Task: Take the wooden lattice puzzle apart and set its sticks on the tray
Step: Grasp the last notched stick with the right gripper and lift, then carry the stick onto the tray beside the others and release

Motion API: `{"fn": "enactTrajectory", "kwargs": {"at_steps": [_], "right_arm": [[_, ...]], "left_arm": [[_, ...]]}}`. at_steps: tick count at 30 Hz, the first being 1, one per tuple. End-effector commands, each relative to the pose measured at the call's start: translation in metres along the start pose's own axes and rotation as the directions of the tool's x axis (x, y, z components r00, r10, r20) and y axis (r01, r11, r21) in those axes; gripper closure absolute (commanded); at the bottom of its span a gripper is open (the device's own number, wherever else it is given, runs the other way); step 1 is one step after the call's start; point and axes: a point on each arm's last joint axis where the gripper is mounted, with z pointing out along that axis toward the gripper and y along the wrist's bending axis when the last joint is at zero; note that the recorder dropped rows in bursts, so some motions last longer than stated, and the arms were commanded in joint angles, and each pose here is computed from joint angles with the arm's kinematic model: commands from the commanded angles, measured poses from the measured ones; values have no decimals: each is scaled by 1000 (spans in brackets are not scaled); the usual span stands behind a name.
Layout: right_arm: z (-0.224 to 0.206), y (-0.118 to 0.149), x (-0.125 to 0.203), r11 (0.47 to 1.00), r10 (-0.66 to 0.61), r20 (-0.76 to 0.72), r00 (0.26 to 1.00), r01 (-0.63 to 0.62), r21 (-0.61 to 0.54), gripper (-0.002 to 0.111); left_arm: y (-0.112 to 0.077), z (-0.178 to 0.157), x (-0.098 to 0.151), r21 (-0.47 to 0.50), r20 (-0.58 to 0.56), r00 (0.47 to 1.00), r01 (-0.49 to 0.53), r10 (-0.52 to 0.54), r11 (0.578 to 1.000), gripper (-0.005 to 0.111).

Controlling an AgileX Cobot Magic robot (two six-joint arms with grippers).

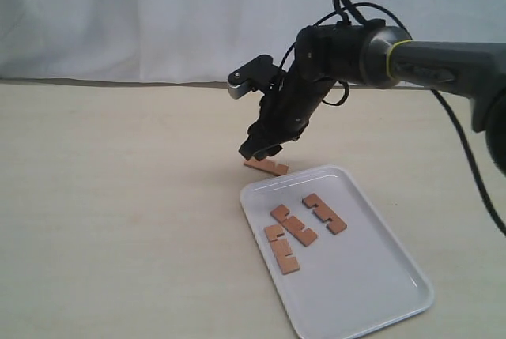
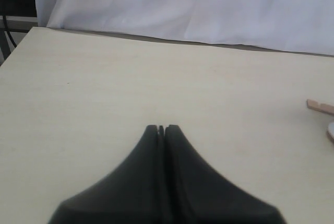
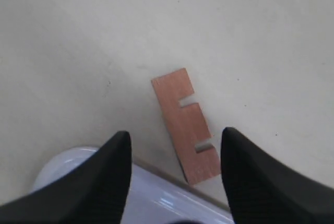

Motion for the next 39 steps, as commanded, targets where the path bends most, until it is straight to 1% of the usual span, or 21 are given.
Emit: {"fn": "enactTrajectory", "kwargs": {"at_steps": [1,5,14,24,26,27,28,30,31,36,38,39], "right_arm": [[17,-4,-6,1000,-1,-48,999,1,-17,58],[31,-7,-6,1000,-20,-89,996,19,-11,58],[35,-8,-6,997,-79,-96,992,78,-14,58],[50,-9,2,995,-99,-139,985,99,-7,58],[52,-9,3,995,-103,-147,984,104,-6,62],[52,-9,3,994,-111,-147,983,112,-7,66],[52,-9,3,990,-143,-147,979,143,-12,79],[50,-10,2,986,-167,-143,976,167,-13,101],[47,-10,0,985,-171,-132,976,172,-7,103],[32,-13,-12,988,-151,-42,988,153,38,104],[13,-14,-20,991,-119,15,993,118,66,104],[-3,-15,-26,991,-107,45,993,103,81,104]], "left_arm": [[0,0,0,-1,11,1000,4,-4,1000,107],[0,0,0,-1,11,1000,4,-4,1000,107],[0,0,0,-1,9,1000,4,-4,1000,107],[0,0,0,-1,9,1000,4,-4,1000,107],[0,0,0,-1,9,1000,4,-4,1000,107],[0,0,0,-1,9,1000,4,-4,1000,107],[0,0,0,-1,9,1000,4,-4,1000,107],[0,0,0,-1,9,1000,4,-4,1000,107],[0,0,0,-1,9,1000,4,-4,1000,107],[0,0,0,-1,9,1000,4,-4,1000,107],[0,0,0,-1,9,1000,4,-4,1000,107],[0,0,0,-1,9,1000,4,-4,1000,107]]}}
